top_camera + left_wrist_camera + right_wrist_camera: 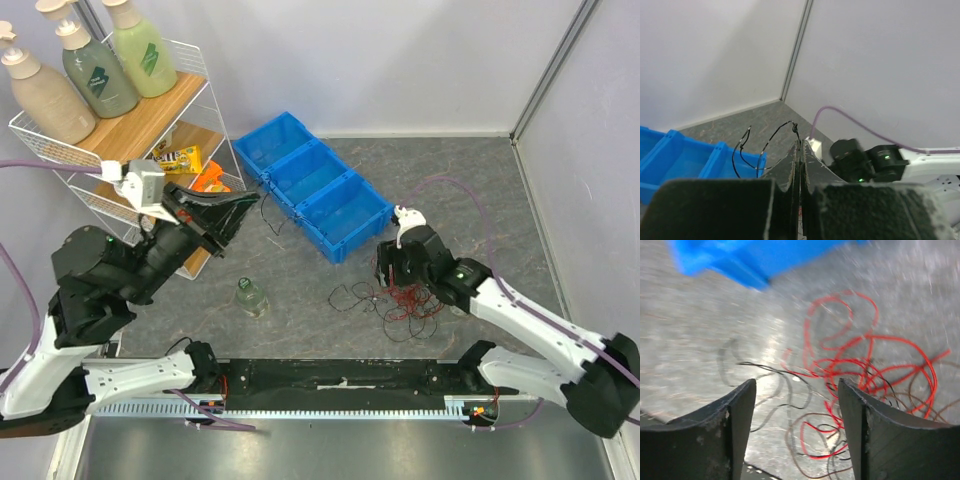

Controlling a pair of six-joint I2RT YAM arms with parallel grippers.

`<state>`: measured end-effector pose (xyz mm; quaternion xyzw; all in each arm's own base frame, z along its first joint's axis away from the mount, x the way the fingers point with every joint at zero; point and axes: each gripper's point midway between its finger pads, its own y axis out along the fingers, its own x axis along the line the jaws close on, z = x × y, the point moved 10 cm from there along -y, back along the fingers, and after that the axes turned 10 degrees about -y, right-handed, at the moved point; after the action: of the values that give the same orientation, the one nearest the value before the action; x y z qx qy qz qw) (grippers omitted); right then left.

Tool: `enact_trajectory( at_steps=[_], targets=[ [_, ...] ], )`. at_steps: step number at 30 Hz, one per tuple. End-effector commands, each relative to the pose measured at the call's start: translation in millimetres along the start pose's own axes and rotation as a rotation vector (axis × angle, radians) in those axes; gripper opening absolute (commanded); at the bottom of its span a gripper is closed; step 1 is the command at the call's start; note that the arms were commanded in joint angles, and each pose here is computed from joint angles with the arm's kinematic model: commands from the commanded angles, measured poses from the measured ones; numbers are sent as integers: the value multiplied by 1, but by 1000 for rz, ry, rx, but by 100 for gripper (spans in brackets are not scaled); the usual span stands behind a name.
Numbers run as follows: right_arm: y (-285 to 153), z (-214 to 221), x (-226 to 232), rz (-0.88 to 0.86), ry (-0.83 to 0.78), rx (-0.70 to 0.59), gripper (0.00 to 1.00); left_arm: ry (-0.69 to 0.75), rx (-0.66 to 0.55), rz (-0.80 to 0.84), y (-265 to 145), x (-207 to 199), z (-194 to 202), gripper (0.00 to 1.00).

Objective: Untangle the cables

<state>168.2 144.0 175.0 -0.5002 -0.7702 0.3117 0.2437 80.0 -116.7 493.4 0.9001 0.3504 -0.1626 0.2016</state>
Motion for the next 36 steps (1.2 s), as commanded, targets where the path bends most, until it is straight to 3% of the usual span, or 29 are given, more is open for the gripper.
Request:
enact_trajectory(
  at_steps=[1, 4, 8, 12, 17, 21, 28, 36],
  targets=[
    [-54, -50, 20, -184, -110, -262, 77, -19, 80, -106, 20, 6, 24, 2],
    [-76, -65, 30, -325, -138, -385, 82, -13, 159, -159, 34, 9, 40, 2],
    [-89, -74, 26, -277, -81, -442, 83, 13, 216, -234, 59, 14, 62, 2],
    [-75, -60, 15, -120, 1, -356, 81, 32, 225, -244, 88, 9, 69, 2],
    [-67, -38, 14, -139, 14, -272, 76, 66, 221, -271, 125, 11, 85, 2],
    [-77, -25, 5, -99, 39, -301, 76, 96, 205, -426, 152, 35, 105, 2],
    [-86, -17, -4, -62, 34, -329, 77, -1, 300, -583, 187, 92, 150, 2],
    [-67, -3, -5, -43, 6, -260, 77, -72, 544, -659, 205, 141, 217, 4]
  ],
)
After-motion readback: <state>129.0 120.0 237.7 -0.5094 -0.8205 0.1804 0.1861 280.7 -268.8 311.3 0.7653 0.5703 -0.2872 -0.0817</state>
